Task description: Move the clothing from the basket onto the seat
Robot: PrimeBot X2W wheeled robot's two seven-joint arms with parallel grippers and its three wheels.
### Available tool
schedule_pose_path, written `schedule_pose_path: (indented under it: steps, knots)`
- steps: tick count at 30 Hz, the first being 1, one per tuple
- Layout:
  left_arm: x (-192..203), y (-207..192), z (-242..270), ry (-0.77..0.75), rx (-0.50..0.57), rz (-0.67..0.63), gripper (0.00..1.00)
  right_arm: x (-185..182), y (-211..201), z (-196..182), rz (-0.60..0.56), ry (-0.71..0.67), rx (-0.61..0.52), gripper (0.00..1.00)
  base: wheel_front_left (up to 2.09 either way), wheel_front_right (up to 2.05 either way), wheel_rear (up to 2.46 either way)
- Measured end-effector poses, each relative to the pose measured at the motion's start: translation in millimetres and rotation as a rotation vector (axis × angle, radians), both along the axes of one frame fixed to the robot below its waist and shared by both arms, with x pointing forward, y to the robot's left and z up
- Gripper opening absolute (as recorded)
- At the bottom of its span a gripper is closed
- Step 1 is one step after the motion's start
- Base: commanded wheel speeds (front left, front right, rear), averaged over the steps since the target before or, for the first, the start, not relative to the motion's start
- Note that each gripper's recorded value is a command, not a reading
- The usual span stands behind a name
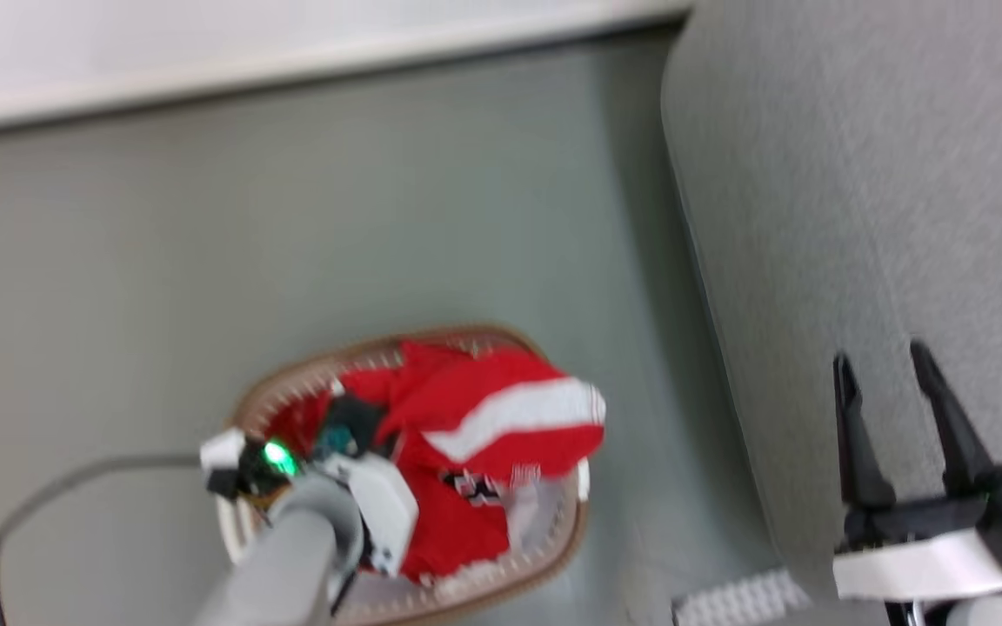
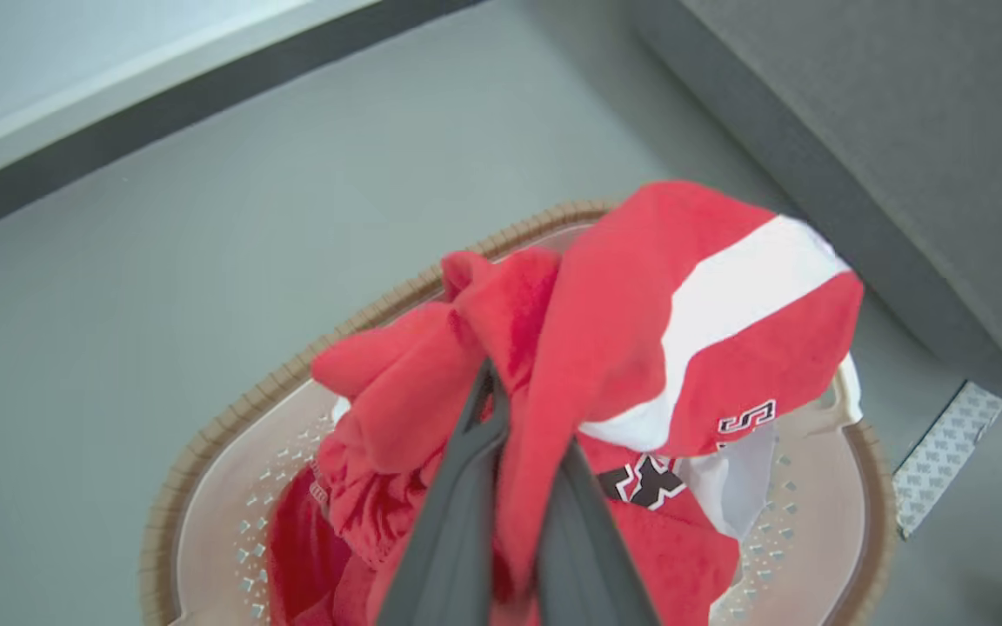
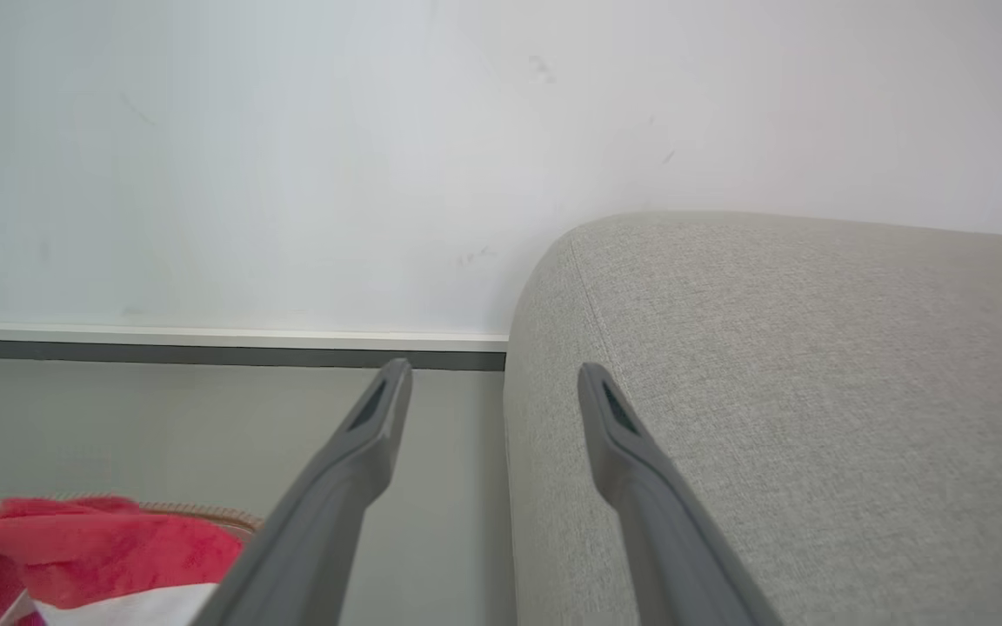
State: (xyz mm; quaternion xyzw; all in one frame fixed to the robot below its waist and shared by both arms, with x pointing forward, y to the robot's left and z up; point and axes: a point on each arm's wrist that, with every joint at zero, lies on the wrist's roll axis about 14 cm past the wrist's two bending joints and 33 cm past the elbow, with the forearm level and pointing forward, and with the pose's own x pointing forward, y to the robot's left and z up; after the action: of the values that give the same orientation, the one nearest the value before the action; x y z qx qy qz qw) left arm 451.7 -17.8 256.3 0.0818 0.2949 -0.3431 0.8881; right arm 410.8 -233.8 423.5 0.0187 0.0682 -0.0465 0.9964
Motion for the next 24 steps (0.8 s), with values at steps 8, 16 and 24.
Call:
schedule_pose_path:
  steps: [8,16,24]
  knots:
    - [-24.0,14.7,92.9,-0.182,-0.106,0.078,0.0,-41.9,5.0,33.6,0.0,-0.069,0.004,1.0,0.0,0.0,0.0]
    - [-47.8,44.2,177.1,-0.385,-0.22,0.224,0.0,-63.1,21.8,65.7,0.051,-0.169,0.009,1.0,0.0,0.0,0.0]
    - [-72.3,92.2,247.5,-0.597,-0.306,0.368,0.0,-73.6,49.0,94.8,0.145,-0.262,-0.013,1.0,0.0,0.0,0.0]
